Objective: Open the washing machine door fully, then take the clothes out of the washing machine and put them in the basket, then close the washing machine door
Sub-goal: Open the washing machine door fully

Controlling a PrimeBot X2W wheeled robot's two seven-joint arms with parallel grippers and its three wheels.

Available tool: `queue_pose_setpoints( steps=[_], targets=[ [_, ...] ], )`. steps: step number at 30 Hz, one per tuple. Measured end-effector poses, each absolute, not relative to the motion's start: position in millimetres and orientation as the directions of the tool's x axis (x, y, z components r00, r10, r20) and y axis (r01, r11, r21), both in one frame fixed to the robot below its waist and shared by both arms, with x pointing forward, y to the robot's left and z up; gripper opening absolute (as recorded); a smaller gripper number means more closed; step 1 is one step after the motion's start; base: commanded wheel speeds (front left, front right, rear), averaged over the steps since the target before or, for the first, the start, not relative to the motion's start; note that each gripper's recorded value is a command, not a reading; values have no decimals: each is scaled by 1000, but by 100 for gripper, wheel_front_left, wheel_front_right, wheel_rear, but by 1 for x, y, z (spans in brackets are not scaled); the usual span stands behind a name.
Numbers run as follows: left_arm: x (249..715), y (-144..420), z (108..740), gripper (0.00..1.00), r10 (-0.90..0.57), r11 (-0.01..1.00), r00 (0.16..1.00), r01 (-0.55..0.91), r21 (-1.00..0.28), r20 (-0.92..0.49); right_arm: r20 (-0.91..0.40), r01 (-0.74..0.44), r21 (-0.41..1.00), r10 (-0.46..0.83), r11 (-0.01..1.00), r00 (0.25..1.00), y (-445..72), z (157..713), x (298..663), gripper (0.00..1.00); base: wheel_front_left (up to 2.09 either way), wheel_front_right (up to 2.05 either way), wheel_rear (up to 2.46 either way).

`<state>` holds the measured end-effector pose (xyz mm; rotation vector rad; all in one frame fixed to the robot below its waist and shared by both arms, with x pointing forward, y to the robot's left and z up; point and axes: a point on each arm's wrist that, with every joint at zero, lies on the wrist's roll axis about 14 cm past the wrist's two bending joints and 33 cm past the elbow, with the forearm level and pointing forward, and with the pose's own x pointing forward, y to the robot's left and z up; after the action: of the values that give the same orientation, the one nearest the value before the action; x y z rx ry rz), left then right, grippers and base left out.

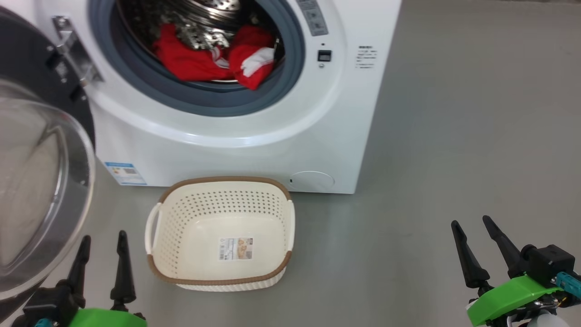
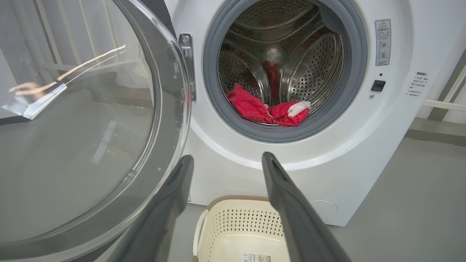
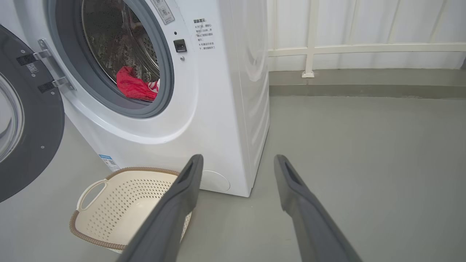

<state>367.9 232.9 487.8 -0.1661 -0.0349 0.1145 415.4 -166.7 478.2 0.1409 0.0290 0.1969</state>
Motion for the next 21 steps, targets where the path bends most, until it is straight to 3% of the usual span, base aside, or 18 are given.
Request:
queue_pose_setpoints(
  steps=[13,21],
  targets=[
    [391,171,482,100,-65,974,998,67,-217,17,-19,-56,146,60,988,998,-212,478,398,100,0,0,0],
    [395,161,479,100,-93,969,996,94,-229,13,-19,-23,150,26,988,999,-222,477,394,100,0,0,0]
  ],
)
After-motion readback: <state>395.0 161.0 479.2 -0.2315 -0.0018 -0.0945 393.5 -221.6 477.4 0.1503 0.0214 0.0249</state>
